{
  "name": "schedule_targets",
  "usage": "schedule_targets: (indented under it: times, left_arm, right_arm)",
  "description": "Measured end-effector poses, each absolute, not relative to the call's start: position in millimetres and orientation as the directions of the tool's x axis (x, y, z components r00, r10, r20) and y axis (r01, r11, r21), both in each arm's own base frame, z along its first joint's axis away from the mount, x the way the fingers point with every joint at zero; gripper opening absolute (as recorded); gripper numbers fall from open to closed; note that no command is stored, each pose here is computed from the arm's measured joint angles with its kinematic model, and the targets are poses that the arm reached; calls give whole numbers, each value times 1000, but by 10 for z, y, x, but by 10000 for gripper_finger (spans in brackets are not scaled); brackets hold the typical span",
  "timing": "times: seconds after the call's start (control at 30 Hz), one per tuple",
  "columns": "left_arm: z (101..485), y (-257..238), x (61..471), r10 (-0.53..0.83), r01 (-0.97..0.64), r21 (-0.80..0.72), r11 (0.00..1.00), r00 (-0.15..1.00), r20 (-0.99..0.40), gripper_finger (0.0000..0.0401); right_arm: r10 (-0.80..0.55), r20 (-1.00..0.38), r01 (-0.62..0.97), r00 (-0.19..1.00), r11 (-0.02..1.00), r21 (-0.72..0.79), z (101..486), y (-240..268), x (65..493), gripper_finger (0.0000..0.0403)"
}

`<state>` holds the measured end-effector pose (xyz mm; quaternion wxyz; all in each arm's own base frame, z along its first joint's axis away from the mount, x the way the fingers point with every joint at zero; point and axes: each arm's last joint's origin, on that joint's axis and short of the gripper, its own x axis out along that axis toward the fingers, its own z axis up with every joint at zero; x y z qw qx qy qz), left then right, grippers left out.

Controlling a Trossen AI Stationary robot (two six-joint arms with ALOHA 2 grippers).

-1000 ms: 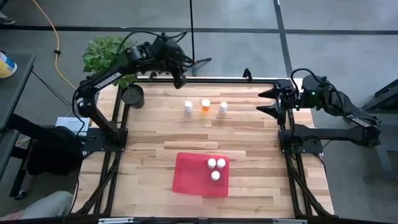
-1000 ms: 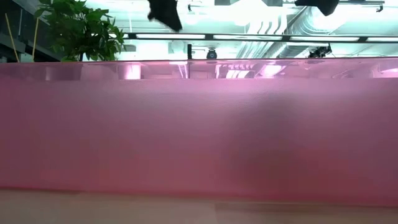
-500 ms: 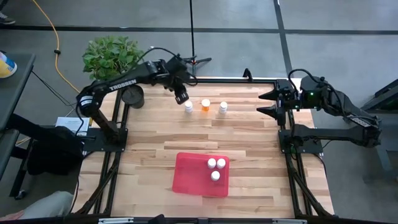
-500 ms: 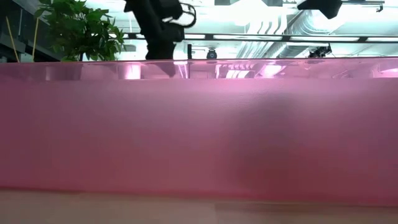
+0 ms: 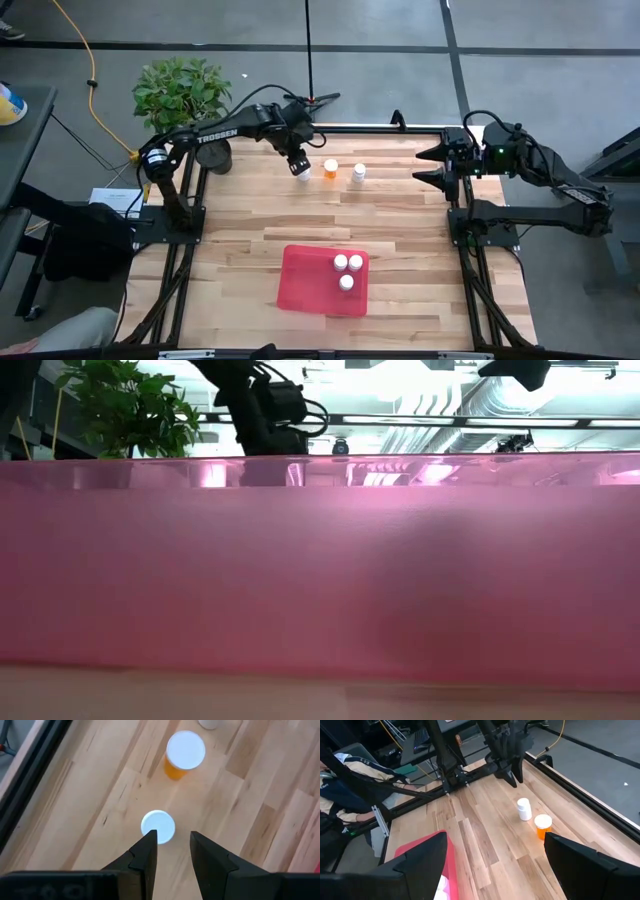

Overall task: Pick and place pill bottles into a basket
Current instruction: Put the white pill bottle into the red bin

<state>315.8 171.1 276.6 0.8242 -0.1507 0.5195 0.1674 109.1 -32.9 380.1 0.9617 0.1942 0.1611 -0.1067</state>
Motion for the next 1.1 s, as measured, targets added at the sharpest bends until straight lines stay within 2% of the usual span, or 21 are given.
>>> schedule_targets:
  times: [0.27,0.47,0.73,0.83,1.1]
  left_arm:
    - [2756,1711,3144,129,-482,-78,873,382,-915,160]
    - [2748,1708,3125,148,-497,-50,867,351,-925,224]
    - [2748,1707,3128,138,-560,-93,823,357,-924,319]
    - [2679,1714,3160,105,-580,-124,806,345,-933,344]
    - [2241,1727,3297,5,-609,-128,782,212,-977,389]
  right_arm:
    - [-143,-352,268,925,902,339,3801,-329,1091,323]
    - [-142,-361,271,922,901,340,3791,-338,1117,323]
    - [-136,-377,274,916,899,341,3774,-352,1162,323]
    - [-136,-382,276,914,898,342,3769,-357,1175,323]
    - [-127,-391,273,911,898,345,3758,-364,1202,323]
